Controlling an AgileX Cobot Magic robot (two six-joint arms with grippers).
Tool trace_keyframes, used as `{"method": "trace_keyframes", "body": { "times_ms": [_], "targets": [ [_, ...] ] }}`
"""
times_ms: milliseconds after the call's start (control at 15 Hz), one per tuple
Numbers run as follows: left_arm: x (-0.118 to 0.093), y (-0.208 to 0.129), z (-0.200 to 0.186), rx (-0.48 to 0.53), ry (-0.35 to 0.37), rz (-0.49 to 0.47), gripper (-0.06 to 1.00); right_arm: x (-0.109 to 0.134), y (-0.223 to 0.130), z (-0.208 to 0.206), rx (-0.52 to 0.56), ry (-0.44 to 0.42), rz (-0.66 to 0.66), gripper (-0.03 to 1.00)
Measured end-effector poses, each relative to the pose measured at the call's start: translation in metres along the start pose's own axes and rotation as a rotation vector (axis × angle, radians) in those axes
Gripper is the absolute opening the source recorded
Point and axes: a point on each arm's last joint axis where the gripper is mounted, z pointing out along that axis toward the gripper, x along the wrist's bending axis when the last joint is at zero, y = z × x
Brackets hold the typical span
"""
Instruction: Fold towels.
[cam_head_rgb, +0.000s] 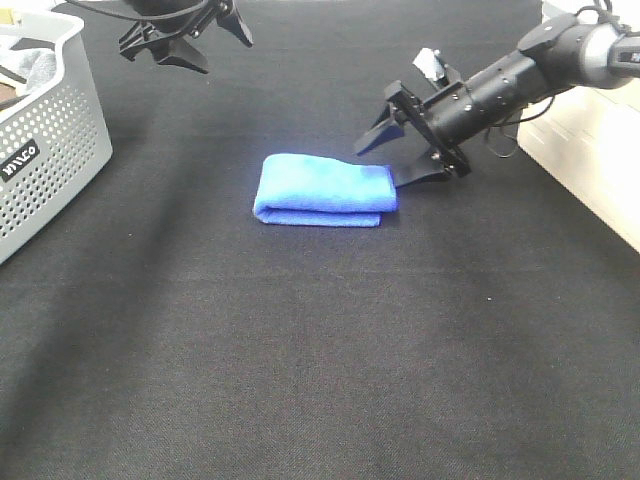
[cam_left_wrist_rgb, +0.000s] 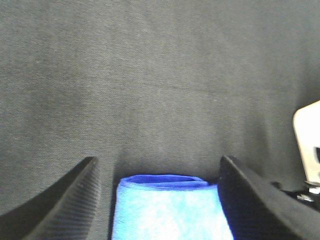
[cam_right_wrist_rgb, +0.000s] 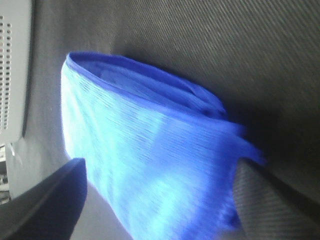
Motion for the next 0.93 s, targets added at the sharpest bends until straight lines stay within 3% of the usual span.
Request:
{"method": "trace_keyframes", "body": {
  "times_ms": [200, 400, 600, 733, 800, 933],
  "targets": [
    [0.0, -0.002, -0.001, 0.033, 0.013, 0.041, 0.64, -0.001, -0.004, -0.009, 0.047, -0.044, -0.033, 0.75],
    [-0.004, -0.005, -0.015, 0.091, 0.029, 0.131, 0.64, 0.037, 0.001, -0.051, -0.001, -0.083, -0.099, 0.75],
    [-0.016, -0.001, -0.058, 0.108, 0.089, 0.237, 0.64, 0.073, -0.001, -0.096, -0.057, -0.158, -0.144, 0.75],
    [-0.027, 0.006, -0.094, 0.043, 0.147, 0.326, 0.64, 0.1, -0.005, -0.131, -0.12, -0.232, -0.168, 0.75],
    [-0.027, 0.006, -0.094, 0.043, 0.147, 0.326, 0.64, 0.1, -0.005, -0.131, -0.12, -0.232, -0.168, 0.75],
    [-0.046, 0.009, -0.128, -0.027, 0.158, 0.388, 0.64, 0.127, -0.013, -0.166, -0.191, -0.281, -0.208, 0.75]
  ]
}}
